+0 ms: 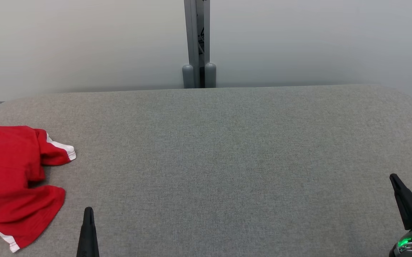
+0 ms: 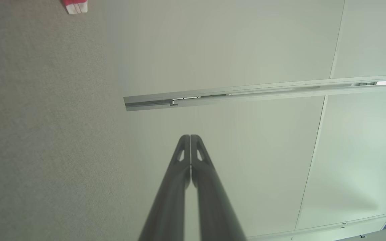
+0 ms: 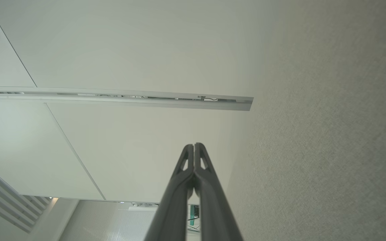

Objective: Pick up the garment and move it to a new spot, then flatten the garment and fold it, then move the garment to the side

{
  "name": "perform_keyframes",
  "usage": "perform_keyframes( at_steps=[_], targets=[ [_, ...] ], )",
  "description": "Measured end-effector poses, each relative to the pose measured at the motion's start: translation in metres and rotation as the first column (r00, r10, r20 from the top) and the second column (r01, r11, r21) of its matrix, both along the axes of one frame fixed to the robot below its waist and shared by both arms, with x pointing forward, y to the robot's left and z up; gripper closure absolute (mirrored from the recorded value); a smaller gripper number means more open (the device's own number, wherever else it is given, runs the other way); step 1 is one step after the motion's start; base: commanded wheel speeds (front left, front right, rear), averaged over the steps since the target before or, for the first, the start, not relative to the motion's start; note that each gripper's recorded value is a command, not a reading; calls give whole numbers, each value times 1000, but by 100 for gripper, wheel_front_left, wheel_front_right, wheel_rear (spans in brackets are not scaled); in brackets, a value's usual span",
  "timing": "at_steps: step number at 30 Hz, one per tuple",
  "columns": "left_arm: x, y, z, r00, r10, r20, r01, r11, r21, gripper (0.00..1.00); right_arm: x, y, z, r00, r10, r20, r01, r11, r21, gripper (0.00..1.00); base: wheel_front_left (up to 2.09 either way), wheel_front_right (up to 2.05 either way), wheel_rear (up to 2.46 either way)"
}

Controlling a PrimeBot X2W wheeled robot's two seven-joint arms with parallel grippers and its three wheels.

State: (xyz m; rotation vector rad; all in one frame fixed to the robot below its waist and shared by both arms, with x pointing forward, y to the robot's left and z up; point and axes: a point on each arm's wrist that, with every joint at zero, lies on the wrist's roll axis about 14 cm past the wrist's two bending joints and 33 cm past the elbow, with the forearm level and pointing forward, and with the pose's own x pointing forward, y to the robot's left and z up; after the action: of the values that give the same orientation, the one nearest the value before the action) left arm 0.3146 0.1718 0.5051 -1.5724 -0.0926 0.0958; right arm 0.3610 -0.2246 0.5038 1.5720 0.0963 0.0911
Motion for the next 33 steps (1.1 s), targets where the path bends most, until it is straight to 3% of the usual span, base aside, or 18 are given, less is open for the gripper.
perform_keyframes(
  at_steps=[7,8,12,20,33],
  targets=[
    [0,0,0,1000,0,0,0,1000,0,100,0,0,0,1000,0,0,0,1000,0,100,0,0,0],
    [0,0,-2,1000,0,-5,0,1000,0,0,-1,1,-2,1000,0,-6,0,1000,3,0,0,0,0],
    [-2,-1,-13,999,-3,-41,3,1000,0,0,-8,7,-21,998,-1,-61,3,999,33,0,0,0,0],
    [8,-4,-10,1000,-11,-28,11,1000,3,0,-4,11,-19,998,-30,-61,30,1000,0,0,0,0,0],
    [28,-9,8,999,-35,33,32,996,87,0,12,18,2,999,-51,-3,50,977,-209,0,0,0,0]
  ],
)
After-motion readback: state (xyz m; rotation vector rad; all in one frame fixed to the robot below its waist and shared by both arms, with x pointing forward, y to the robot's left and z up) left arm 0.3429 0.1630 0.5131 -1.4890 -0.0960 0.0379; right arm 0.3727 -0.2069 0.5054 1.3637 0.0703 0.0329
